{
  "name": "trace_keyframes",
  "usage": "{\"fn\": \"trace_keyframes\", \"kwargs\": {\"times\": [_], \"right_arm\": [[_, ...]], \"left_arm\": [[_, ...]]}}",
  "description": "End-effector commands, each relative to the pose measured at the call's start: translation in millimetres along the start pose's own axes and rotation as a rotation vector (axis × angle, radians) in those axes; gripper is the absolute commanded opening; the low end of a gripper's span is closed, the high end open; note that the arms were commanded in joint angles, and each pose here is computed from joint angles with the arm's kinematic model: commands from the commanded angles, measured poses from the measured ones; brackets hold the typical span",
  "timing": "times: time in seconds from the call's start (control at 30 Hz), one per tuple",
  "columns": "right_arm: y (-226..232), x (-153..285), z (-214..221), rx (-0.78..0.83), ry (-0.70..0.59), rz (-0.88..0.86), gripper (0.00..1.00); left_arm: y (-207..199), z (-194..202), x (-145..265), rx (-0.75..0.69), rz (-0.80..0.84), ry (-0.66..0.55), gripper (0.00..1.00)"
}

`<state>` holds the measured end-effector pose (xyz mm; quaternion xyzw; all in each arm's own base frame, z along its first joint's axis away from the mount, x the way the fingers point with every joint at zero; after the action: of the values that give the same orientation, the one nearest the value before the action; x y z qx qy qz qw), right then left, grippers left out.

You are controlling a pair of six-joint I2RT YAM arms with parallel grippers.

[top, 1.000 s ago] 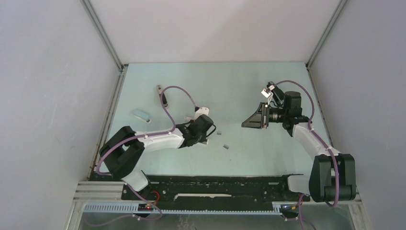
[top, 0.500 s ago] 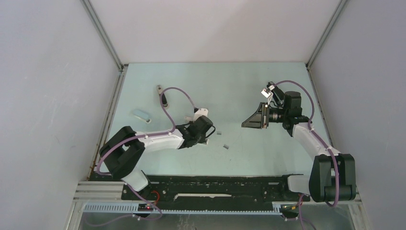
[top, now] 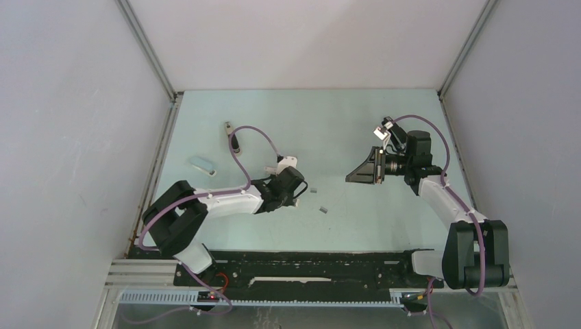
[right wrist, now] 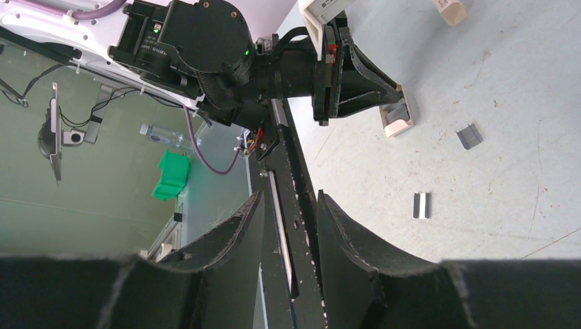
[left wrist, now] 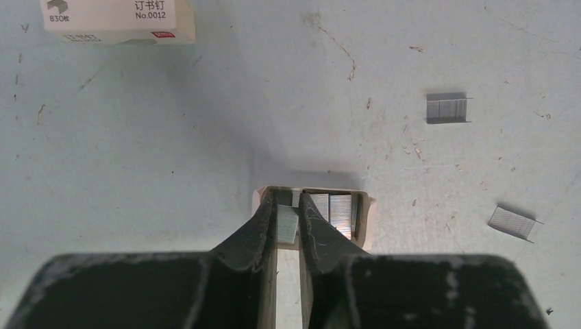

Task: Unload the staples from the stapler
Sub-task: Place the staple in the staple box.

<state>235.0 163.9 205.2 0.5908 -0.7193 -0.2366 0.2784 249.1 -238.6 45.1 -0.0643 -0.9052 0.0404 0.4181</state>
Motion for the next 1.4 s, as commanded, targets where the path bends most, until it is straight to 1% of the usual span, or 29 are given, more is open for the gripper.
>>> {"fn": "trace_keyframes", "kwargs": {"times": [0.0,0.43,0.53,0.6,0.77,0.9,1.07,1.23,1.37], "right_arm": [[6,3,-14,0.065,-0.015,-0.012,0.43],[7,3,-15,0.066,-0.016,-0.012,0.43],[7,3,-15,0.064,-0.016,-0.011,0.43],[7,3,-14,0.063,-0.016,-0.012,0.43],[7,3,-14,0.063,-0.015,-0.013,0.43],[7,3,-15,0.066,-0.016,-0.012,0.43],[7,3,-14,0.065,-0.016,-0.013,0.43],[8,3,-15,0.067,-0.016,-0.016,0.43],[8,3,-15,0.067,-0.016,-0.016,0.43]], "left_arm": [[-3,-5,-1,0.030,0.013,-0.022,0.12],[-5,-1,-5,0.025,0.017,-0.006,0.15],[-5,-2,-5,0.028,0.020,-0.007,0.17],[-6,-3,-3,0.028,0.021,-0.012,0.22],[-5,-7,0,0.029,0.020,-0.021,0.28],[-6,-10,2,0.033,0.021,-0.026,0.30],[-6,-15,8,0.038,0.029,-0.038,0.30],[-3,-20,12,0.038,0.012,-0.055,0.26],[-2,-14,6,0.021,-0.002,-0.031,0.23]]}}
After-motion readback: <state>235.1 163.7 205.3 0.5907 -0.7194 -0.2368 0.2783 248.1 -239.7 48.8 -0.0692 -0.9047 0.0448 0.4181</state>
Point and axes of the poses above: each gripper's point midway between its finger pads, its own x axis back along the fingers, its own y axis along the line the jaws close on, z = x × y, the point moved 2 cm from there along x, back along the fingers, and after that the axes turned 8 degrees about x, right-handed, at the moved point
